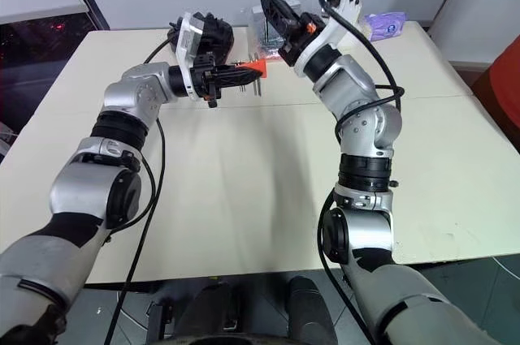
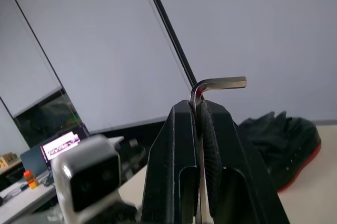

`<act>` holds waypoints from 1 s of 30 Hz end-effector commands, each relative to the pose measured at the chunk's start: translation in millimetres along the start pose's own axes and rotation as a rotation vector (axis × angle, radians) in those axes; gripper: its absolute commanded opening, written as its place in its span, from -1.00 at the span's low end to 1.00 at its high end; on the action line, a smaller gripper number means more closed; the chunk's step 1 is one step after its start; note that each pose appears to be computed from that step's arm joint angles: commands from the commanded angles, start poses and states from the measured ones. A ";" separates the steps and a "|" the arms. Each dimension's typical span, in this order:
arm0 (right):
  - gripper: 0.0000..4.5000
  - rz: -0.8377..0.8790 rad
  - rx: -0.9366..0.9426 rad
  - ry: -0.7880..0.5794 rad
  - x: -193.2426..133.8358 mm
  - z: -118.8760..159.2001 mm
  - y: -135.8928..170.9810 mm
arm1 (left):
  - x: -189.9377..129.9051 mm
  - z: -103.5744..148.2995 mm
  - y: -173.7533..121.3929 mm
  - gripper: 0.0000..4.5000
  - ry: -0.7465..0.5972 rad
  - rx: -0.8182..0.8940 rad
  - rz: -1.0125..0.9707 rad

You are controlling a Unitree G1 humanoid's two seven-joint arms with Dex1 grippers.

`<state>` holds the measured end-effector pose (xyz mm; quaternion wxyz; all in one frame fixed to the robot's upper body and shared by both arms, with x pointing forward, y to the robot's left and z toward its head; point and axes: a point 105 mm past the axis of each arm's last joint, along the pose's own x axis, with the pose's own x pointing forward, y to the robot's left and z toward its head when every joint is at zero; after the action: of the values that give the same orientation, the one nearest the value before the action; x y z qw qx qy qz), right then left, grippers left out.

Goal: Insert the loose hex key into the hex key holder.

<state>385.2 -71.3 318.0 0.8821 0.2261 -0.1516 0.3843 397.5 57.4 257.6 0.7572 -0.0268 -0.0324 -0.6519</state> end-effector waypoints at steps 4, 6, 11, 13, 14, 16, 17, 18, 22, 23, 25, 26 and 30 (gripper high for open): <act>-0.97 0.056 -0.066 -0.029 1.0 8.3 13.0 | 3.8 26.7 -7.4 -1.00 -0.066 0.069 -0.037; -0.97 0.062 -0.063 -0.030 1.3 8.1 14.3 | 4.0 27.8 -6.5 -1.00 -0.074 0.072 -0.028; -0.97 0.059 -0.063 -0.027 0.6 7.1 13.5 | 3.9 29.0 -5.9 -1.00 -0.079 0.075 -0.023; -0.97 0.055 -0.063 -0.030 0.0 7.9 12.6 | 3.0 28.6 -5.5 -1.00 -0.077 0.076 -0.021; -0.97 0.053 -0.066 -0.033 -0.2 9.0 12.2 | 2.5 28.2 -5.2 -1.00 -0.076 0.075 -0.019; -0.97 0.049 -0.071 -0.041 0.1 11.5 11.6 | 1.6 26.2 -4.9 -1.00 -0.072 0.073 -0.018; -0.97 0.048 -0.073 -0.044 0.3 12.6 11.5 | 1.8 24.7 -5.0 -1.00 -0.068 0.072 -0.018; -0.97 0.049 -0.074 -0.046 0.6 13.4 11.6 | 2.2 23.4 -5.3 -1.00 -0.065 0.071 -0.019; -0.97 0.056 -0.075 -0.054 2.1 15.4 13.9 | 3.0 19.7 -6.3 -1.00 -0.055 0.069 -0.025; -0.97 0.061 -0.074 -0.058 2.6 16.1 15.3 | 2.8 18.7 -6.3 -1.00 -0.052 0.070 -0.024; -0.97 0.067 -0.070 -0.061 2.9 16.6 17.2 | 2.6 17.6 -5.8 -1.00 -0.050 0.070 -0.020; -0.97 0.069 -0.068 -0.061 3.0 16.4 17.7 | 2.3 17.8 -5.5 -1.00 -0.051 0.070 -0.017; -0.97 0.075 -0.061 -0.054 2.9 13.6 19.6 | 1.7 19.3 -3.9 -1.00 -0.055 0.073 -0.006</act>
<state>383.8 -69.2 315.9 0.8843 0.2062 -0.1574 0.3882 395.7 56.2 259.6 0.7567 -0.0326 -0.0475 -0.6512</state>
